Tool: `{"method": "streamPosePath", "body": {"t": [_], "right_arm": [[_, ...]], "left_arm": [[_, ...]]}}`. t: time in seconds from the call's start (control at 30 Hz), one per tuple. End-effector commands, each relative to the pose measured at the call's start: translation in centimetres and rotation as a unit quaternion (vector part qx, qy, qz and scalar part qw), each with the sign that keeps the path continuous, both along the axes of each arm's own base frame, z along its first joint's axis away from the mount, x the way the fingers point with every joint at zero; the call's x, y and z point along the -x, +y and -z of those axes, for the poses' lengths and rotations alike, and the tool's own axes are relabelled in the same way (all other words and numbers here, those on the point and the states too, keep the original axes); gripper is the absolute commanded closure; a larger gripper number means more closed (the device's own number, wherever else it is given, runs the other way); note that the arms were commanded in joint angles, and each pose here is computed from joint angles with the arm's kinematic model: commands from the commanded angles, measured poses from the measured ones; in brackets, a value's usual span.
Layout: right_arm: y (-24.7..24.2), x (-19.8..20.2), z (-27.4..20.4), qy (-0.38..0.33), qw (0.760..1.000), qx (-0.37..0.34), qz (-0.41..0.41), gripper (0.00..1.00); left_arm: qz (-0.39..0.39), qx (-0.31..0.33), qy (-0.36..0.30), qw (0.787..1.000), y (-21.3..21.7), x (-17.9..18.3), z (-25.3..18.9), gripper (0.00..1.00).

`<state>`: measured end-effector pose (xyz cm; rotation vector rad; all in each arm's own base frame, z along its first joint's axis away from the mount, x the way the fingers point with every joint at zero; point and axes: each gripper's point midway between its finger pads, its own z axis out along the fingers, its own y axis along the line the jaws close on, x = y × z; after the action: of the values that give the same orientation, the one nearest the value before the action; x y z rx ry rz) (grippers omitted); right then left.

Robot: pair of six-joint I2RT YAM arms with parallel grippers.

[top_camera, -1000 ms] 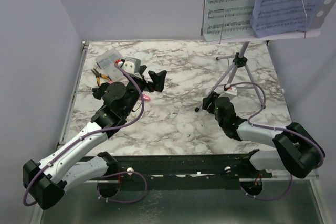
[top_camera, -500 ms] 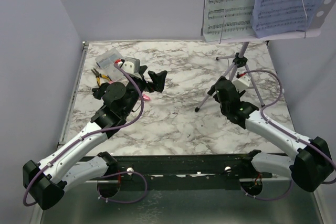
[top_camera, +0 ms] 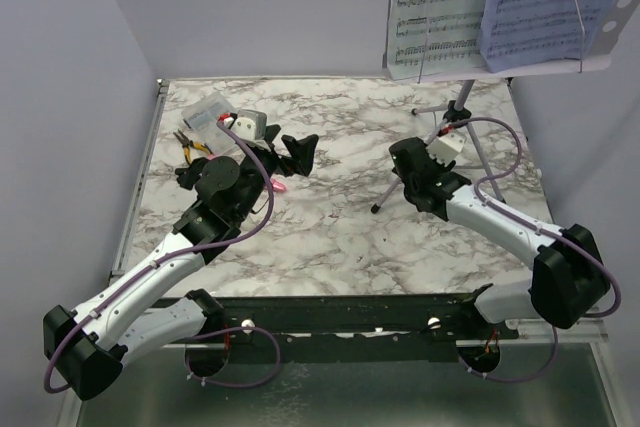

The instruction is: Set up the instrument practice props

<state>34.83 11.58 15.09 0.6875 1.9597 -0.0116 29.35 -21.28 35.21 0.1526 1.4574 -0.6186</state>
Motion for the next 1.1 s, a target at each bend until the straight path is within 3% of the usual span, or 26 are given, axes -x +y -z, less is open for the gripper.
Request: {"method": "streamPosePath", "body": {"t": [0.0,0.4,0.63,0.8,1.07], "right_arm": [[-0.7,-0.9,0.5,-0.009,0.999,0.021,0.03,0.39],[-0.3,-4.0,1.1,-0.048,0.996,0.061,-0.039,0.66],[-1.1,-3.5,2.0,-0.052,0.992,0.063,-0.1,0.75],[-1.9,-2.9,2.7,-0.044,0.985,0.064,-0.151,0.89],[-3.9,-2.1,1.5,-0.076,0.966,0.099,-0.226,1.0]], "left_arm": [[0.008,0.005,-0.008,1.0,0.0,0.4,-0.8,0.03],[0.007,0.003,-0.006,1.0,-0.1,0.3,-0.7,0.03],[0.012,0.002,-0.003,1.0,-0.3,0.3,-0.5,0.03],[0.016,0.004,-0.001,1.0,-0.5,0.3,-0.5,0.03],[0.024,0.007,0.002,1.0,-0.8,0.5,-0.4,0.03]]}}
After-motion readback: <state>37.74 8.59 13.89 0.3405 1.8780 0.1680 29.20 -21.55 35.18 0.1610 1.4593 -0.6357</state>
